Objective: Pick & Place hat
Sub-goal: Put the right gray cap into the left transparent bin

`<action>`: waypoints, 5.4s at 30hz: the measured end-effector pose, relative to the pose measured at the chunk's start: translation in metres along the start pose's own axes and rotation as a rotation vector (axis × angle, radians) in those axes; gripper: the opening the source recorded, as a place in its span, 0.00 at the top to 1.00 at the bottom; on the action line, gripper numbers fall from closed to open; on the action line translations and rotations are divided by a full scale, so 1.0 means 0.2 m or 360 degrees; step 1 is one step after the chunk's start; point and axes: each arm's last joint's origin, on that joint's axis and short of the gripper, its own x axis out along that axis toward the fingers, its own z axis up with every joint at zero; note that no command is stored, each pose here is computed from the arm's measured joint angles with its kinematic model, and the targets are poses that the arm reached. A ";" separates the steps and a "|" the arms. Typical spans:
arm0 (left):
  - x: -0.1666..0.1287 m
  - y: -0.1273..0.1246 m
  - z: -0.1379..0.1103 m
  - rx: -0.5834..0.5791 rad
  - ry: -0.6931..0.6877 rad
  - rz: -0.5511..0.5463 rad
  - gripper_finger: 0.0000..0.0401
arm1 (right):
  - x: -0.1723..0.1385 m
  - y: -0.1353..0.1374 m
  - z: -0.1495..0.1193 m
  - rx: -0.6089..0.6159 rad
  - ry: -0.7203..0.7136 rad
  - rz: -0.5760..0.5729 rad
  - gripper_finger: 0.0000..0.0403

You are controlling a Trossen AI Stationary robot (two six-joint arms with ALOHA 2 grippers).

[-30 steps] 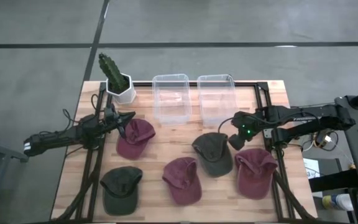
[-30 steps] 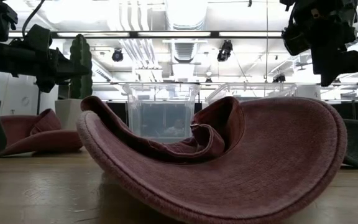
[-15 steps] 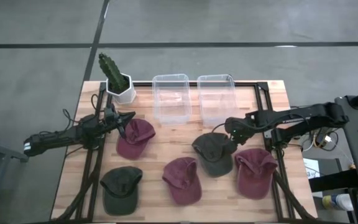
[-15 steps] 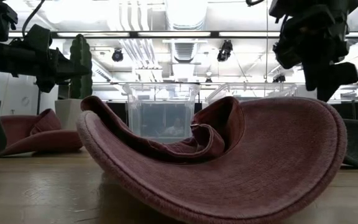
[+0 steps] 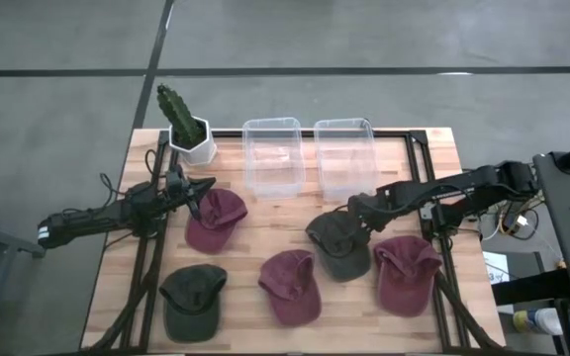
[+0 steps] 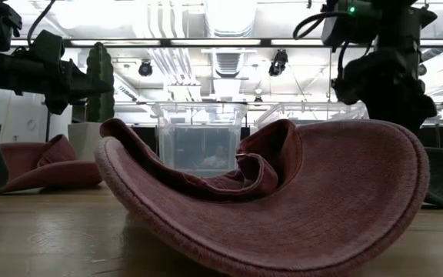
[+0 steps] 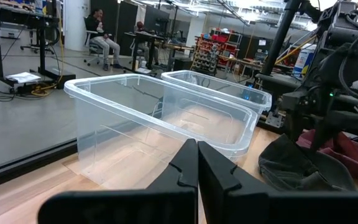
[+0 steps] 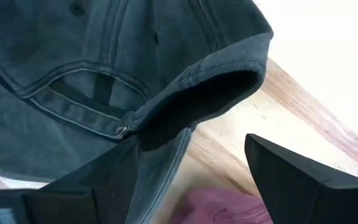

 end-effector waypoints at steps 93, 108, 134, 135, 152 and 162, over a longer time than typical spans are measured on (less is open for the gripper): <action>0.00 0.00 0.00 -0.0011 -0.0019 -0.0003 1.00 | -1.01 -0.04 -0.28 -0.1223 -0.1814 0.2034 0.97; 0.00 0.00 0.01 -0.0012 -0.0019 -0.0003 1.00 | -1.05 0.03 -0.27 -0.1609 -0.2068 0.2266 0.97; -0.03 -0.03 0.17 -0.0691 -0.0515 -0.0289 1.00 | -0.66 0.32 0.07 0.0104 -0.2081 0.0815 0.97; -0.04 -0.04 0.19 -0.0715 -0.0554 -0.0329 1.00 | -0.67 0.34 0.09 0.0085 -0.2111 0.0756 0.97; -0.01 -0.16 0.56 -0.0720 -0.0611 -0.0726 0.86 | -0.83 0.67 0.37 -0.0277 -0.2224 0.0250 0.97; 0.21 -0.29 0.75 -0.0489 -0.0444 -0.0793 0.70 | -0.87 0.65 0.40 -0.0054 -0.2351 -0.0084 0.97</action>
